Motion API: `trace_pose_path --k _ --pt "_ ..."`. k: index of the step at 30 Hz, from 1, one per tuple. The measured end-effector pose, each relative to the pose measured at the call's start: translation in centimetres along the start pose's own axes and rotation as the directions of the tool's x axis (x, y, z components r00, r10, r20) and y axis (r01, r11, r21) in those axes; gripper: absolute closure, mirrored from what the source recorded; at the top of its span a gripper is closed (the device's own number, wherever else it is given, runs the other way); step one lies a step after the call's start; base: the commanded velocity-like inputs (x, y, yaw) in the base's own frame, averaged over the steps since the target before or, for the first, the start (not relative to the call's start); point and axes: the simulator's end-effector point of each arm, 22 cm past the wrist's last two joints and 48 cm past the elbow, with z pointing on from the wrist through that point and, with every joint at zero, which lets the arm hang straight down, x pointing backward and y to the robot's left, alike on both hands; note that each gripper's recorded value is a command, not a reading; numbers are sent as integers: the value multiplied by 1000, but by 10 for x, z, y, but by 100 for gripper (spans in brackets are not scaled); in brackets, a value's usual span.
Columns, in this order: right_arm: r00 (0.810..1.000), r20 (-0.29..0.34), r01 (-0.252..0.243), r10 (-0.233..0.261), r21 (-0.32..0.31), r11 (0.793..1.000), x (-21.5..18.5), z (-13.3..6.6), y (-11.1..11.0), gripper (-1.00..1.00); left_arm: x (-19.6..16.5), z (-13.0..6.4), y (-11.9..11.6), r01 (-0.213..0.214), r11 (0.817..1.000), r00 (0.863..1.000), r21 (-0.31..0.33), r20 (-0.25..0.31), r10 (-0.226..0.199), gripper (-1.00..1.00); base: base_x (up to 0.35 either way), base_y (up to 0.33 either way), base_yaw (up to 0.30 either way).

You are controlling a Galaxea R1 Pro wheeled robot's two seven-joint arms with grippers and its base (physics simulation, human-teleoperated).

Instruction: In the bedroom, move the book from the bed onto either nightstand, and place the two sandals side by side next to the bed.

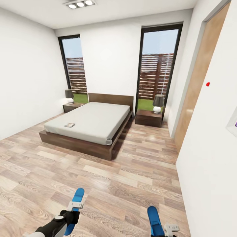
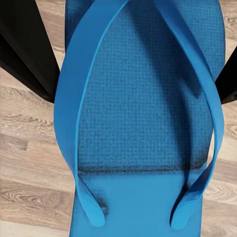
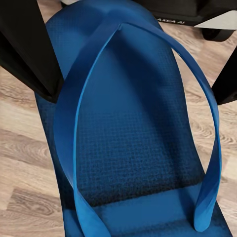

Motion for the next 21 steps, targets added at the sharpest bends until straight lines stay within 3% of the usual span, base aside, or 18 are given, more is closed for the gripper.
trace_pose_path --k 11,21 --pt "1000 -1 -5 5 -3 1000 1 1 3 100 2 0 -1 -6 1000 1000 2 -4 6 100 0 0 0" --pt "1000 -15 -4 4 17 1000 6 2 2 100 13 0 -17 -14 1000 1000 22 -23 14 100 0 0 0"
